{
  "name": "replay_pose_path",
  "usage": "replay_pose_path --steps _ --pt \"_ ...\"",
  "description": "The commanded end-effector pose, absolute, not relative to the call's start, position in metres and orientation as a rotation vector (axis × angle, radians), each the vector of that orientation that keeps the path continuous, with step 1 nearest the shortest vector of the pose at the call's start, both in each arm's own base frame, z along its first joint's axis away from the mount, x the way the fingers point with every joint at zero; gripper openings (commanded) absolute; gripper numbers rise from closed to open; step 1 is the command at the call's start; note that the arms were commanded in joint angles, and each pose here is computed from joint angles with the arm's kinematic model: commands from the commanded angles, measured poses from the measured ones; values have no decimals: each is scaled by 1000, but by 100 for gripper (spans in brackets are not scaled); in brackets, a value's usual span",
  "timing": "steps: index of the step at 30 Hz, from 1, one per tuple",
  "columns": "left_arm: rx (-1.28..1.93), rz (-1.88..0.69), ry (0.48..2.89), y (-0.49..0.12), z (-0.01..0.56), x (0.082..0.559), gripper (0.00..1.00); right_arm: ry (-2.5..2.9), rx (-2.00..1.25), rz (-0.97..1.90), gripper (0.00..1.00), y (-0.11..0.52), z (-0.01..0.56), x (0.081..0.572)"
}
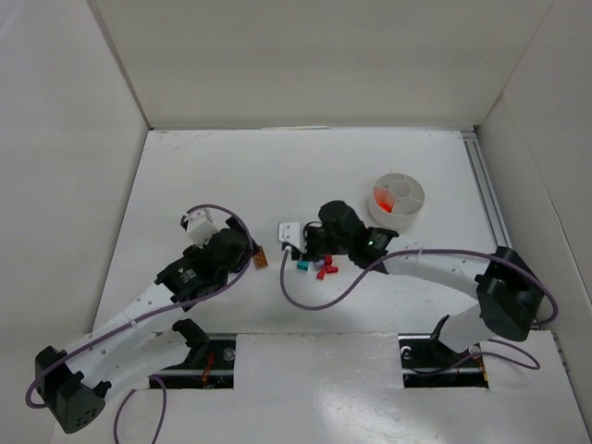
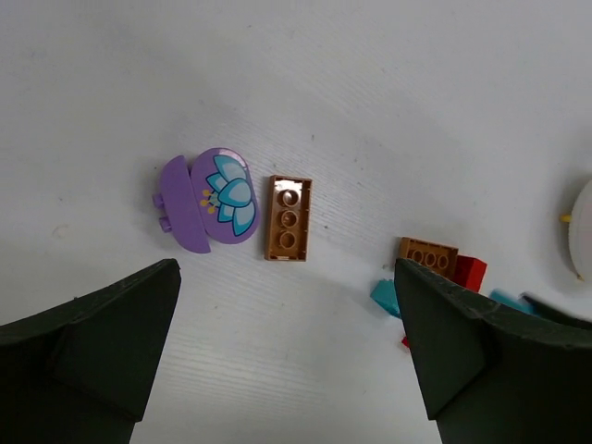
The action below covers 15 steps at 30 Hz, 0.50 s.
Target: Sort the legos into containers by color
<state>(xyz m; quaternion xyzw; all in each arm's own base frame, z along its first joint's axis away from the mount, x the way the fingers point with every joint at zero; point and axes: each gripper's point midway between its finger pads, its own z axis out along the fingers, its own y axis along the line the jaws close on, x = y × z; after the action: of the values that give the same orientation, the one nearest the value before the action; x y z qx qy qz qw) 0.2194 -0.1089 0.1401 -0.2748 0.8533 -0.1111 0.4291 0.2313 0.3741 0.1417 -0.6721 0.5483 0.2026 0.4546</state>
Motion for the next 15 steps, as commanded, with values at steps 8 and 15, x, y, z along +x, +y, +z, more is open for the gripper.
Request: replay_pose_path --steps 8,15 --pt "-469 -480 2064 -148 164 239 100 1504 -1131 139 17 210 227 369" --pt "-361 -481 2089 -174 164 261 100 1463 -1084 32 17 157 247 422"
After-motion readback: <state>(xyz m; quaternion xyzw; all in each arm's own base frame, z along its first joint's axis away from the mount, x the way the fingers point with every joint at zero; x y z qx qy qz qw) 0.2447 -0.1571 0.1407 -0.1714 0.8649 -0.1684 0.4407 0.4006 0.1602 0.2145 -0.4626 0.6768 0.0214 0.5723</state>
